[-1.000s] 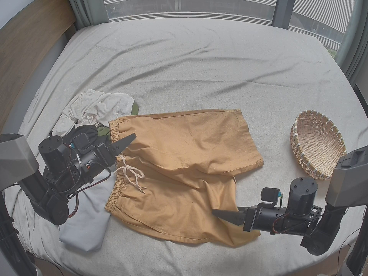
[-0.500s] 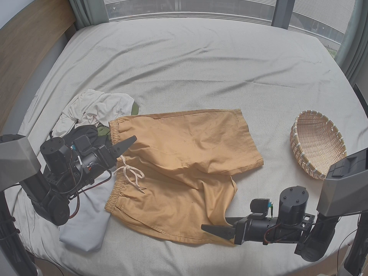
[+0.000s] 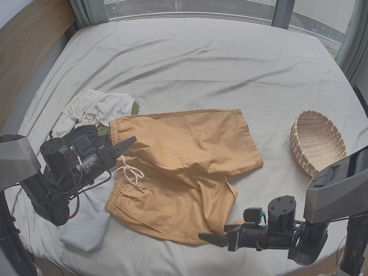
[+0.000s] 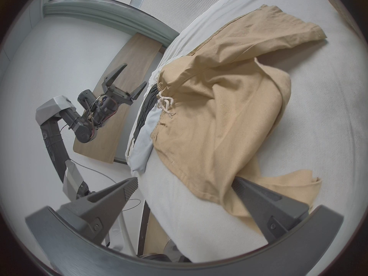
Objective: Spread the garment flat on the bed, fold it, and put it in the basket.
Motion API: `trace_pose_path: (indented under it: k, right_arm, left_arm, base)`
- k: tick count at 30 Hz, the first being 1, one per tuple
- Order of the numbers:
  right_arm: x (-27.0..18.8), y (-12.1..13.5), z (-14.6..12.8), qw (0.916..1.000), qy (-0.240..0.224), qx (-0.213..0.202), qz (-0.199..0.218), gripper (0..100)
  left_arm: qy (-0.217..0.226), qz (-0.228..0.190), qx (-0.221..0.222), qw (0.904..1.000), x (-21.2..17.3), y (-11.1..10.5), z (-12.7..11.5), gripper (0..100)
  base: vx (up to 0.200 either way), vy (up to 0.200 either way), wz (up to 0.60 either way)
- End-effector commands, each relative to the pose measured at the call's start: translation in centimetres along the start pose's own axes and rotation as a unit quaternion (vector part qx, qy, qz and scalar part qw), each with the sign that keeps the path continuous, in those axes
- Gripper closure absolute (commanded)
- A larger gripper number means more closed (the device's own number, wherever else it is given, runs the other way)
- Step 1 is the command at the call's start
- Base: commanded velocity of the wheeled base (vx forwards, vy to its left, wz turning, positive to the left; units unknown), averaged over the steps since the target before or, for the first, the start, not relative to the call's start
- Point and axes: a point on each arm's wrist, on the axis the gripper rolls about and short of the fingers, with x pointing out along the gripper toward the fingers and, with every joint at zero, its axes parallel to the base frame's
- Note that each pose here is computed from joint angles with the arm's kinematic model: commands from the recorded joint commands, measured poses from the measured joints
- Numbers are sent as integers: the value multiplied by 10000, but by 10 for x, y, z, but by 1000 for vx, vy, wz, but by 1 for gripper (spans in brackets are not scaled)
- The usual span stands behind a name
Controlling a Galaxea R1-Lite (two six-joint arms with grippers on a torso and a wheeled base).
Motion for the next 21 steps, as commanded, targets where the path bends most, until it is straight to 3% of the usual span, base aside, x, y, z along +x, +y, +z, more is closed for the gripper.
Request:
trace_pose_path:
  k: [1, 9, 21]
  right_arm:
    - [-13, -17, 27, 9978, -598, -40, -275, 0]
    - [-18, -33, 44, 9940, -957, -146, -508, 0]
    - [-33, -79, 52, 9798, -1128, -774, -1459, 0]
  left_arm:
    - [5, 12, -1, 10000, 0, 1, -1, 0]
    - [5, 12, -1, 10000, 0, 1, -1, 0]
    - [63, 26, -28, 10000, 2, 2, -4, 0]
  base:
    - [0, 0, 0]
    - [0, 0, 0]
    - [0, 0, 0]
